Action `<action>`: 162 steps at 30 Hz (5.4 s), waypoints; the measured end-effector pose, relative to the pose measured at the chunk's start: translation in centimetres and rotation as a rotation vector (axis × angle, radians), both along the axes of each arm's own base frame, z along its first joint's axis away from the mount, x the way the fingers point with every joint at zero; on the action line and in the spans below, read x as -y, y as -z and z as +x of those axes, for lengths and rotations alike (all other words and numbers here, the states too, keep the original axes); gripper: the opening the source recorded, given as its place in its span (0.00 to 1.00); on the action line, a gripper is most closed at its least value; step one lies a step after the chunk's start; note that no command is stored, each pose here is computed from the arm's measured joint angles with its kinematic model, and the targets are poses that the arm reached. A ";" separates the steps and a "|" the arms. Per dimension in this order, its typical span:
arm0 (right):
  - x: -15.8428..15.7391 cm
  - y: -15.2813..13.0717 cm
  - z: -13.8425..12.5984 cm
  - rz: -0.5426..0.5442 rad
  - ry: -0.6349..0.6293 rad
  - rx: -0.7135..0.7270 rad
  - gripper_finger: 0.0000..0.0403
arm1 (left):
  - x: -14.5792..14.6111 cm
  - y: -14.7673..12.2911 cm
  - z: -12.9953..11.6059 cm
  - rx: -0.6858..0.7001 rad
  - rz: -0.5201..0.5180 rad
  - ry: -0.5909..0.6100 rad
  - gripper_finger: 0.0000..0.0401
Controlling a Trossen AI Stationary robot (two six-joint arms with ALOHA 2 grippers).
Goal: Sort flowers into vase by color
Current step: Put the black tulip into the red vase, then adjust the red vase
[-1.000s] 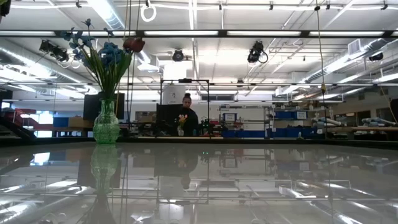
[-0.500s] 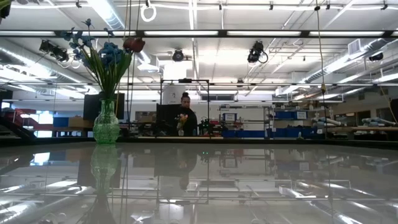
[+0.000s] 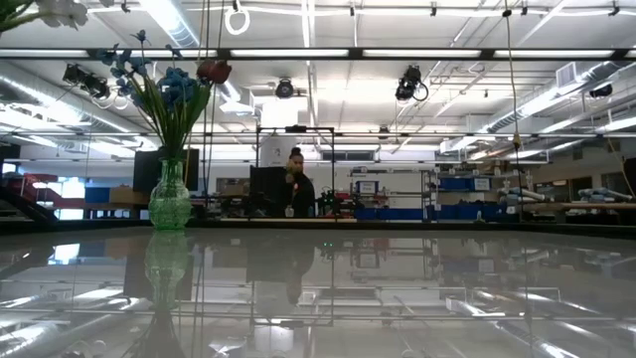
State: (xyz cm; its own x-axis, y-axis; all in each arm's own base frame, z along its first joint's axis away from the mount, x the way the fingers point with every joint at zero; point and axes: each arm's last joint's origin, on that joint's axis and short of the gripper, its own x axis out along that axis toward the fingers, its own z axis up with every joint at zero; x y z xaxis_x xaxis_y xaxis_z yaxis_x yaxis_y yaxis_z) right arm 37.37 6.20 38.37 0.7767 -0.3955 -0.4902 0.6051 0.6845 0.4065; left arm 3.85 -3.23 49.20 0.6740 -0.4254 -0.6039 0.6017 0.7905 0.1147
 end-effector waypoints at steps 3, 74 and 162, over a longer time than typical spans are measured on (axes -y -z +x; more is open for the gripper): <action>0.0 0.0 0.0 -0.004 -0.014 -0.006 0.53 | 0.6 0.7 0.5 -0.041 0.002 0.014 0.02; 0.1 -1.4 1.1 -0.058 -0.262 0.095 0.53 | 7.4 7.1 0.0 -0.197 0.027 -0.126 0.02; -4.7 17.5 16.6 -0.140 -0.500 0.226 0.53 | 6.6 6.9 -2.4 -1.048 -0.156 0.048 0.30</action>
